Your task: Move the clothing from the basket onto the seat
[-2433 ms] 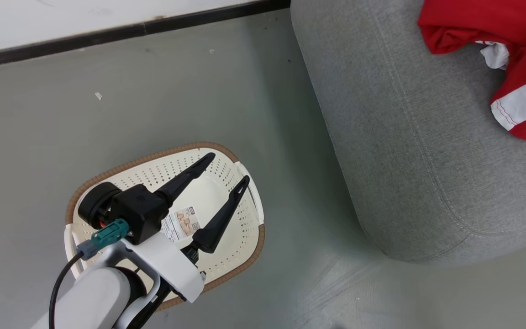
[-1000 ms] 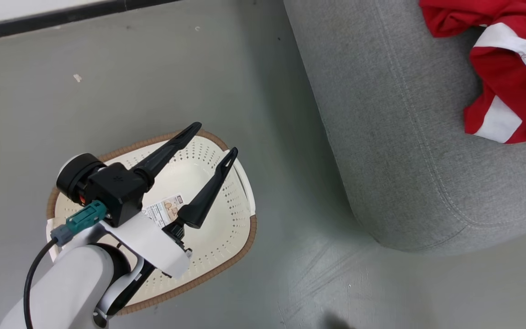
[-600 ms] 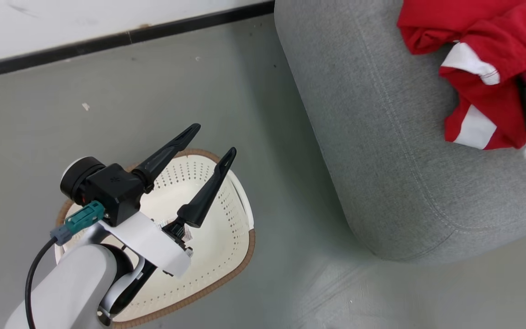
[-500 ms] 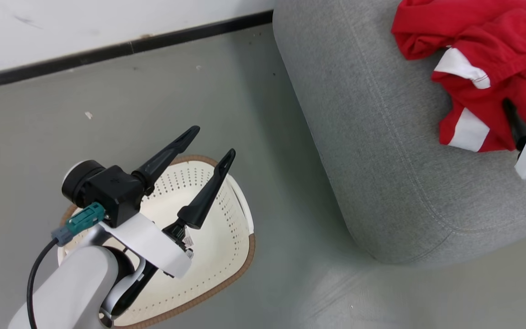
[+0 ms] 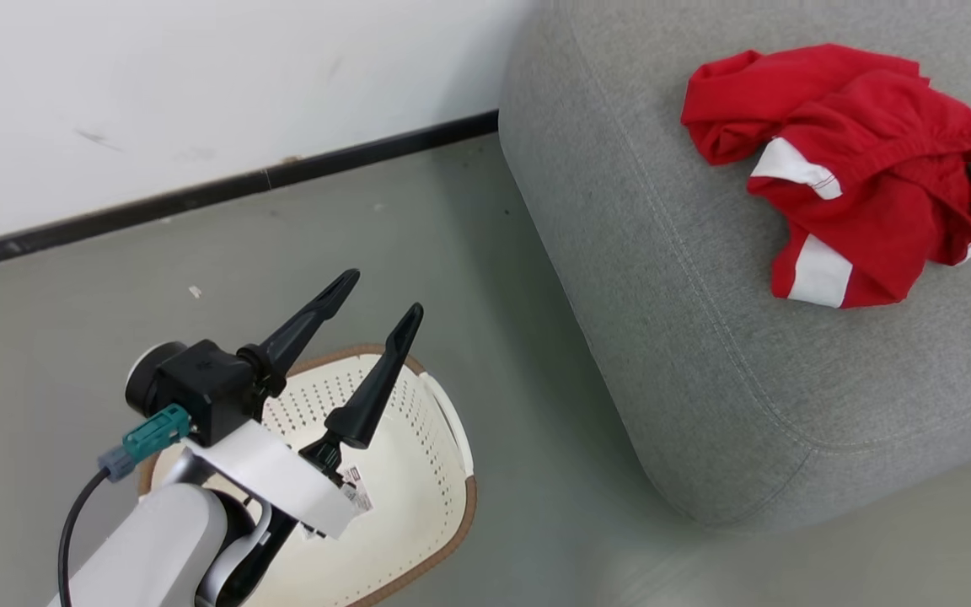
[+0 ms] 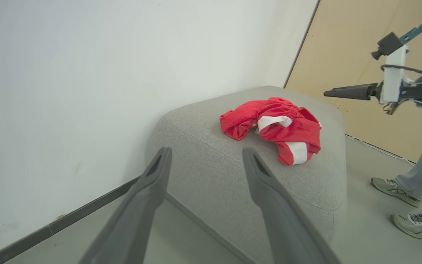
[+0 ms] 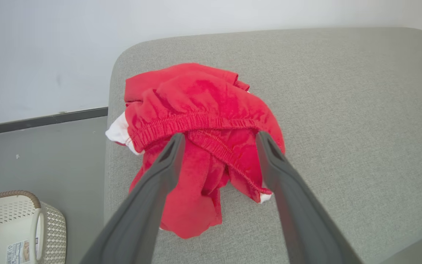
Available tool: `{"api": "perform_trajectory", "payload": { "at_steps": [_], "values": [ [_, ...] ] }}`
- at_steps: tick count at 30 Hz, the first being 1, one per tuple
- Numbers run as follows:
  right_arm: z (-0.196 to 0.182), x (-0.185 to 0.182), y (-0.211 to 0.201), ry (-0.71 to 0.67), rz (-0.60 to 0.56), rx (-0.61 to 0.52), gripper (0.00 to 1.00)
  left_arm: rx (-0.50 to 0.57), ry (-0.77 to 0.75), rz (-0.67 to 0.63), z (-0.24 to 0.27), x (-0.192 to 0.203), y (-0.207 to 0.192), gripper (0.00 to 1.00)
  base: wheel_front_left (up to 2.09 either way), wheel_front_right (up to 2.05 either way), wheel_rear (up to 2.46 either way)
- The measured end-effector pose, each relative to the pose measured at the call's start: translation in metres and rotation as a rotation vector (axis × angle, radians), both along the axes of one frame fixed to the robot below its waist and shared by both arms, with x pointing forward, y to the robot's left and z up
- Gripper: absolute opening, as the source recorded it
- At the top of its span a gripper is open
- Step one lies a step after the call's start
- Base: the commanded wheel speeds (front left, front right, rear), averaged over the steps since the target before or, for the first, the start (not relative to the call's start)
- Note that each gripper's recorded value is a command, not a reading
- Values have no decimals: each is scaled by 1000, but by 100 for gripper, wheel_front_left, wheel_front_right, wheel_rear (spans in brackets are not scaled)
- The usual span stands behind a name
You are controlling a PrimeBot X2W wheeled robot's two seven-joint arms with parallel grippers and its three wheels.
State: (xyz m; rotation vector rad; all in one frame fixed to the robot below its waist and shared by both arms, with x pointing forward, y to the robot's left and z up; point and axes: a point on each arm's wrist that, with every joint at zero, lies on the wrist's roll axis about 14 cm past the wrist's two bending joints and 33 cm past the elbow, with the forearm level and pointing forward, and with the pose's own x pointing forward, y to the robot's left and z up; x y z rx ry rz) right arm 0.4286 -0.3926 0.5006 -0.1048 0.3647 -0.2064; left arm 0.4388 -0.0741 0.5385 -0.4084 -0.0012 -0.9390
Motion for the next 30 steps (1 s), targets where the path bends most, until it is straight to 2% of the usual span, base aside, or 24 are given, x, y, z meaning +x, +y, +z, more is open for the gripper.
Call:
{"api": "perform_trajectory", "payload": {
  "at_steps": [5,16,30],
  "values": [
    [32,-2,1,-69,32,-10,100,-18,-4,35,10,-6,5,100,0,0,0],
    [79,3,49,-209,203,7,100,-18,-38,155,26,-11,33,100,0,0,0],
    [97,1,115,-347,395,68,100,2,-36,384,30,-16,98,100,0,0,0]
  ]
}}
